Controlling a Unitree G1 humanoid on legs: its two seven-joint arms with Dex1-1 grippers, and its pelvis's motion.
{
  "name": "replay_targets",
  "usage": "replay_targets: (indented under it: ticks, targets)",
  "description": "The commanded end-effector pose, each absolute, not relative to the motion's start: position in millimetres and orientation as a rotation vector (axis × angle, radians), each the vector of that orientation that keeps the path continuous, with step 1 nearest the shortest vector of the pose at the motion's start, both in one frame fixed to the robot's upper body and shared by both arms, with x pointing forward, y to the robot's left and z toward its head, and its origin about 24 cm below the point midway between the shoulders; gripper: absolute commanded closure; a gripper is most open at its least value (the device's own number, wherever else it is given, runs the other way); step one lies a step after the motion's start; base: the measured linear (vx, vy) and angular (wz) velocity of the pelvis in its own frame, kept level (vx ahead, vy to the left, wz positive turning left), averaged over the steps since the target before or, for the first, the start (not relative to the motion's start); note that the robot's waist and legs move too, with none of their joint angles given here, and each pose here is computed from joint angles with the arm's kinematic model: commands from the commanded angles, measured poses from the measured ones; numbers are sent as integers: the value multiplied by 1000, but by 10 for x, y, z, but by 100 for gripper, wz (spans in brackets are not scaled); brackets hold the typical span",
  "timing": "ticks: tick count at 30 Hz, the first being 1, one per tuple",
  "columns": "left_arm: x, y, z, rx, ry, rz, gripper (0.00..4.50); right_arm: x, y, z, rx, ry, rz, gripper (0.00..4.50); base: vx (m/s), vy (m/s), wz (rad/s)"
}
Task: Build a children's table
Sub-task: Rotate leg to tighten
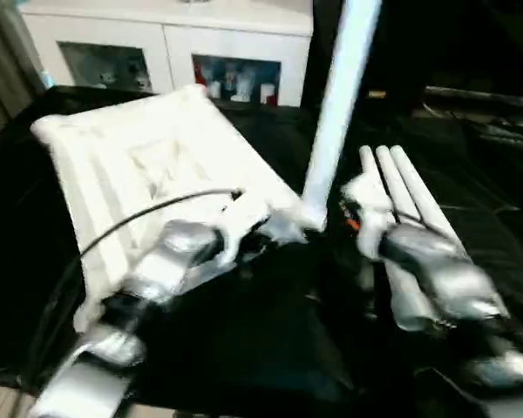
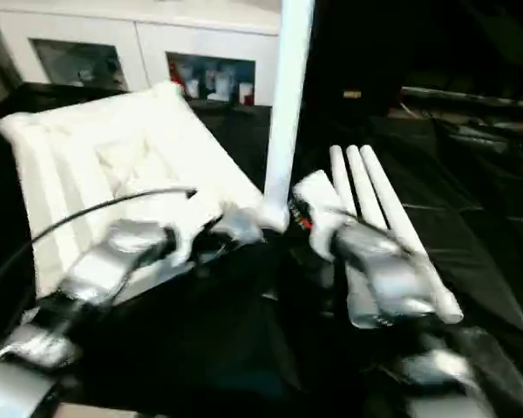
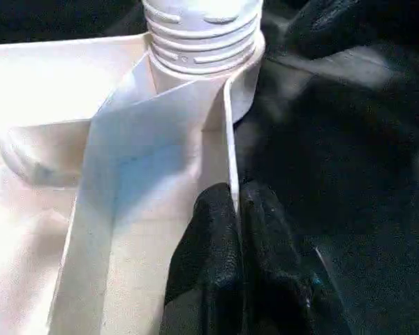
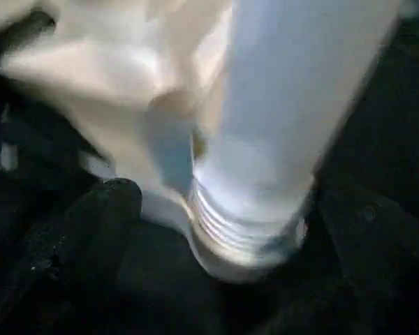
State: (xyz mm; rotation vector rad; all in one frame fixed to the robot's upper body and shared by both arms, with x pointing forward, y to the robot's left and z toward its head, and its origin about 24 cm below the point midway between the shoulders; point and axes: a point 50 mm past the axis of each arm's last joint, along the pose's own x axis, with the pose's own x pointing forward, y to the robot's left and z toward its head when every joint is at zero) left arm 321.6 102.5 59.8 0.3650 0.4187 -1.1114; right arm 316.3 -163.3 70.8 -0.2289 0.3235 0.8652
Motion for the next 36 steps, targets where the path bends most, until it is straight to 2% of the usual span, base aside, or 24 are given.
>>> replay_targets:
  ticks: [1,5,13,15,17,30,33,36]
  targets:
    - [3144,863,800,363,306,-1264,450,3125,-1622,760,-238,323,928,3,0,0,0]
    - [3067,909,800,368,319,-1321,450,3152,-1705,792,-263,326,905,3,0,0,0]
    - [3003,939,799,361,326,-1358,450,3132,-1688,808,-263,333,956,3,0,0,0]
    - [3000,945,799,362,328,-1356,450,3130,-1683,807,-258,334,963,39,0,0,0]
    - [2999,950,798,363,330,-1354,450,3128,-1678,806,-251,334,968,42,0,0,0]
    - [2991,969,789,360,337,-1345,450,3097,-1624,759,-214,338,1000,150,0,0,0]
    - [3011,958,784,351,335,-1322,450,3115,-1611,719,-203,335,953,170,0,0,0]
    - [3096,910,776,323,330,-1226,450,3197,-1569,619,-153,345,802,178,0,0,0]
